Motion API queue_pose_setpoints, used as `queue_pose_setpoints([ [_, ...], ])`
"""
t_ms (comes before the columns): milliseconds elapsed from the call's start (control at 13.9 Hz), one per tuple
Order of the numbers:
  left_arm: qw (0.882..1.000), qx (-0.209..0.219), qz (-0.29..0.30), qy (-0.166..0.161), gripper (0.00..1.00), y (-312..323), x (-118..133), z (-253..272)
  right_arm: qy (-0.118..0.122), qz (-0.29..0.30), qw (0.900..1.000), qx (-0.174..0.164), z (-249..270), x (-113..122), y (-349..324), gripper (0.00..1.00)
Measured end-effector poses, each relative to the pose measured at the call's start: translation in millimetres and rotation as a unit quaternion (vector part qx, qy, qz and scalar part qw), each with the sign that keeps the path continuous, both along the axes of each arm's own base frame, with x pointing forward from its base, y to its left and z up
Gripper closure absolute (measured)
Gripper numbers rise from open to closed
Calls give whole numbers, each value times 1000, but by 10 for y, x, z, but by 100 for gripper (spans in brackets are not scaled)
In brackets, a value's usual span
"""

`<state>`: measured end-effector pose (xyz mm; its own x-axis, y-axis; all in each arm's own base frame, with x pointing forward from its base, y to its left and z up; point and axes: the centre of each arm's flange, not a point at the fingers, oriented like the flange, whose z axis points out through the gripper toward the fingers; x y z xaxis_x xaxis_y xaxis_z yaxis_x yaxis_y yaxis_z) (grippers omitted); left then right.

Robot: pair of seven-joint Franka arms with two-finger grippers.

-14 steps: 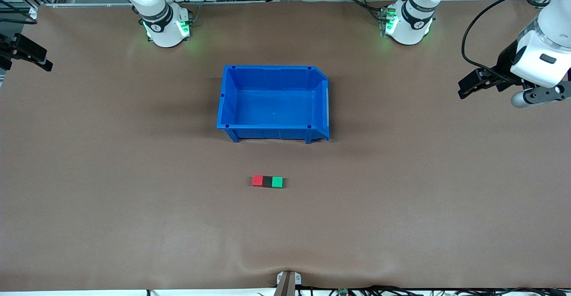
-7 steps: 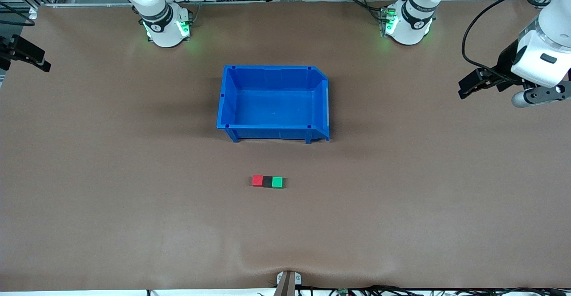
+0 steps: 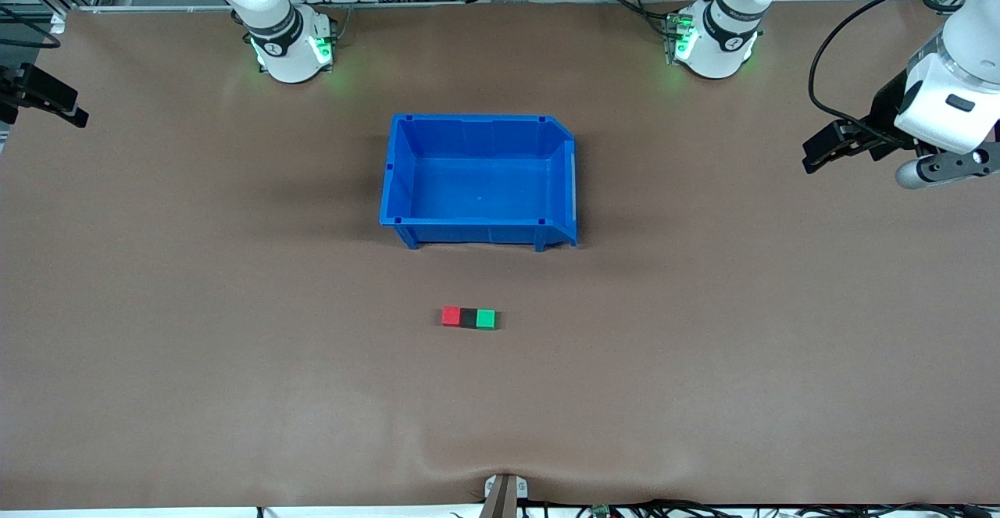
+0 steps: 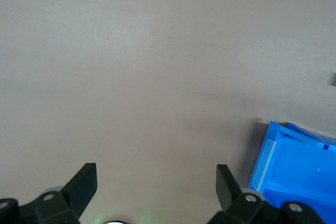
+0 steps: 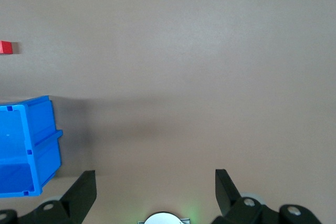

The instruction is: Attach green and red cubes to black cube

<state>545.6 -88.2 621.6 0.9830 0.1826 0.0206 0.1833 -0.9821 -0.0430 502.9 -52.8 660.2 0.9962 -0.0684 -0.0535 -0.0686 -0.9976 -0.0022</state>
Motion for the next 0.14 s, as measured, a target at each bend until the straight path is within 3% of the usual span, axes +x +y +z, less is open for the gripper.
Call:
queue_pose_setpoints([
  [144, 1000, 0, 0, 0, 0, -1, 2, -4, 0, 0, 1000, 0, 0, 0, 0, 0],
])
